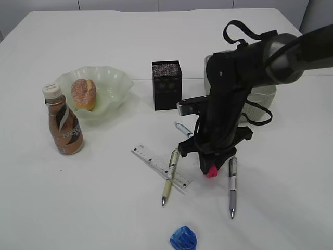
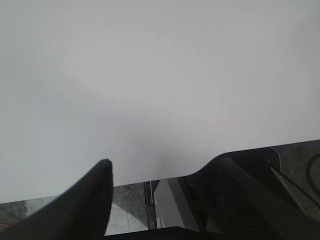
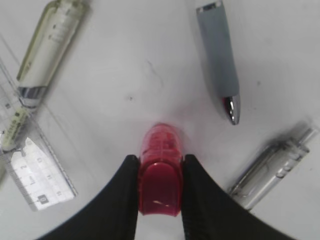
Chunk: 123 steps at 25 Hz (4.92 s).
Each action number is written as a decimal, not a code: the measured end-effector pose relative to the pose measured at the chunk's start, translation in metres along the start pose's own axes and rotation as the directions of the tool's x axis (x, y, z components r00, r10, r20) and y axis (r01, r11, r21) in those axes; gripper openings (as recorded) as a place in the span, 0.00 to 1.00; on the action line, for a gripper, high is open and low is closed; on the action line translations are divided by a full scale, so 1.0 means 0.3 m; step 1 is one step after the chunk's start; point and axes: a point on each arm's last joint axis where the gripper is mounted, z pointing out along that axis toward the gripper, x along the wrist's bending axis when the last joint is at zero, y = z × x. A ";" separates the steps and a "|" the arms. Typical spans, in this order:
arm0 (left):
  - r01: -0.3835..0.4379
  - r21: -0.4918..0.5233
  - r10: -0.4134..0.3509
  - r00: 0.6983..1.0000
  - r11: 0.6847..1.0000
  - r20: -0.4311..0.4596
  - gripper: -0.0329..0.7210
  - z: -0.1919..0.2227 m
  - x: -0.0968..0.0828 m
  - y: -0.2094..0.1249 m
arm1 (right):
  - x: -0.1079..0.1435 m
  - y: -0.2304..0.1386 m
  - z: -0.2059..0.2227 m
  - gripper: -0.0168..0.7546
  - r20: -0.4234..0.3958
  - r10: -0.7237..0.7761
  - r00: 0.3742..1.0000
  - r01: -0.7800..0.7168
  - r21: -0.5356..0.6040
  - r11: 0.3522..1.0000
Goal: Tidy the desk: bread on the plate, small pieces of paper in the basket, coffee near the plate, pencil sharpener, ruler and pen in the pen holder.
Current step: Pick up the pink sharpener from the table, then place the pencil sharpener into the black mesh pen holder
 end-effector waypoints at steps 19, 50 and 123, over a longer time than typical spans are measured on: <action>0.003 0.002 -0.003 1.000 1.000 0.007 0.63 0.000 -0.002 -0.001 | 0.051 0.151 -0.318 0.29 -0.060 -0.011 0.998 0.002 -0.146 0.989; 0.008 0.006 -0.008 1.000 1.000 0.024 0.62 0.000 -0.007 -0.002 | 0.038 0.390 -0.470 0.29 0.146 -0.087 0.985 0.170 -0.802 0.572; 0.008 0.008 -0.008 1.000 1.000 0.023 0.62 0.000 -0.007 -0.002 | -0.040 0.457 -0.109 0.28 0.127 -0.120 0.985 0.162 -0.916 0.367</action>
